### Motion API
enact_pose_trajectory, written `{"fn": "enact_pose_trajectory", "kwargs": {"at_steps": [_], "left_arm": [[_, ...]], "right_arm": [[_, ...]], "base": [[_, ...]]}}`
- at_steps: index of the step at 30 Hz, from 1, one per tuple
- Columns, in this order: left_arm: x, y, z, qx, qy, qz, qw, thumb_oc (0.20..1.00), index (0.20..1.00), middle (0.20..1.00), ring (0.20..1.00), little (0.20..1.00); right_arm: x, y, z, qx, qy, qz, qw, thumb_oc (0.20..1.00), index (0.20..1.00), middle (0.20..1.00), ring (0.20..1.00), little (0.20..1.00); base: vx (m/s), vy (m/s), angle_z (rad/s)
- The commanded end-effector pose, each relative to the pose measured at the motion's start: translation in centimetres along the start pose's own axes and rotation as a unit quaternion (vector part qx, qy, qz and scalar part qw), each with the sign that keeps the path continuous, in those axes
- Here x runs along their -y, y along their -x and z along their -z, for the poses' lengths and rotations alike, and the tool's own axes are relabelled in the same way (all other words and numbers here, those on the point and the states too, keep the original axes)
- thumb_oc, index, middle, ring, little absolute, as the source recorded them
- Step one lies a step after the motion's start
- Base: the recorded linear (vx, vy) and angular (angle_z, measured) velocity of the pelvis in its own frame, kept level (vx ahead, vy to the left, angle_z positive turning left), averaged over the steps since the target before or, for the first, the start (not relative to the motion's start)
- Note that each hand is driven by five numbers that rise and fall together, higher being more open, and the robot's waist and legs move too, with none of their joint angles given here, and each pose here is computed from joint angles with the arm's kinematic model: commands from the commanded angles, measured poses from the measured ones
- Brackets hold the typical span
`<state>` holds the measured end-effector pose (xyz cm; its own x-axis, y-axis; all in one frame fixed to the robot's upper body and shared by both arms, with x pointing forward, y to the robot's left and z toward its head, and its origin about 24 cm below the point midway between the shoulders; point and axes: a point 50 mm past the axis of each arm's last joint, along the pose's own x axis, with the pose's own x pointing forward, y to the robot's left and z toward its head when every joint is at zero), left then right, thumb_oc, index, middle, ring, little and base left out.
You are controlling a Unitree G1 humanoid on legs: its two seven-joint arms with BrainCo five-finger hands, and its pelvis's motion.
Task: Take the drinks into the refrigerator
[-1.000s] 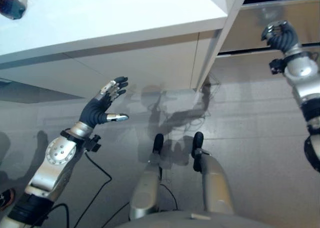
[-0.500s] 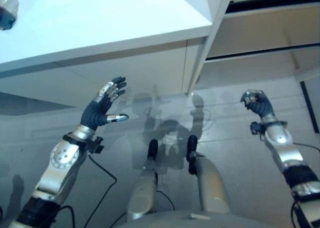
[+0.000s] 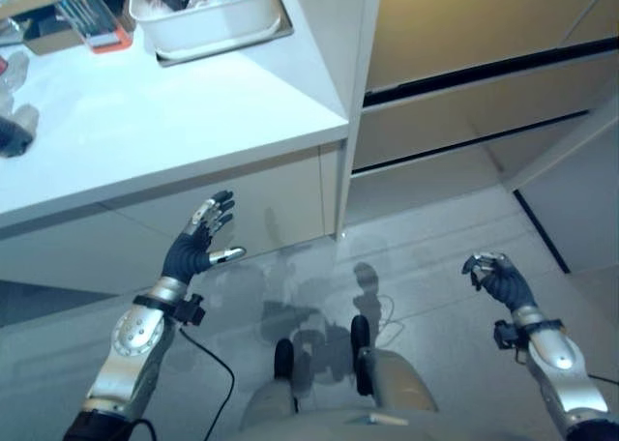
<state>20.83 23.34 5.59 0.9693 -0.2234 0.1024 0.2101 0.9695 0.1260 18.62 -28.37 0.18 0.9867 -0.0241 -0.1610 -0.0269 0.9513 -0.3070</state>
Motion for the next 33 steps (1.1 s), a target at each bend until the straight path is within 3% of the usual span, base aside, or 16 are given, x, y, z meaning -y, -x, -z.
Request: {"fn": "enact_pose_trajectory", "kwargs": {"at_steps": [1, 13, 19, 28, 33], "left_arm": [[-0.5, 0.8, -0.1, 0.017, -0.021, -0.009, 1.000, 1.000, 1.000, 1.000, 1.000, 1.000], [-0.5, 2.9, 3.0, -0.054, -0.019, -0.035, 0.998, 1.000, 1.000, 1.000, 1.000, 1.000], [-0.4, 4.5, 8.2, -0.176, -0.059, -0.049, 0.981, 1.000, 1.000, 1.000, 1.000, 1.000], [0.7, 9.9, 15.7, -0.391, -0.076, -0.073, 0.914, 1.000, 1.000, 1.000, 1.000, 1.000], [2.3, 14.2, 18.5, -0.528, -0.045, -0.084, 0.844, 1.000, 1.000, 1.000, 1.000, 1.000]], "right_arm": [[0.0, -0.4, -1.7, 0.050, 0.021, -0.020, 0.998, 1.000, 1.000, 1.000, 1.000, 1.000], [-1.4, 0.6, 0.9, -0.004, 0.017, -0.036, 0.999, 1.000, 1.000, 1.000, 1.000, 1.000], [-3.3, 0.8, 4.6, -0.092, 0.010, -0.042, 0.995, 1.000, 1.000, 1.000, 1.000, 1.000], [-5.8, 3.2, 10.8, -0.256, 0.002, -0.038, 0.966, 1.000, 1.000, 1.000, 1.000, 1.000], [-7.2, 6.1, 14.2, -0.383, -0.027, -0.024, 0.923, 1.000, 1.000, 1.000, 1.000, 1.000]], "base": [[0.07, 0.035, -0.24], [0.05, 0.034, -0.03], [0.00, 0.011, 0.00], [0.00, 0.000, 0.00], [0.00, 0.000, 0.00]]}}
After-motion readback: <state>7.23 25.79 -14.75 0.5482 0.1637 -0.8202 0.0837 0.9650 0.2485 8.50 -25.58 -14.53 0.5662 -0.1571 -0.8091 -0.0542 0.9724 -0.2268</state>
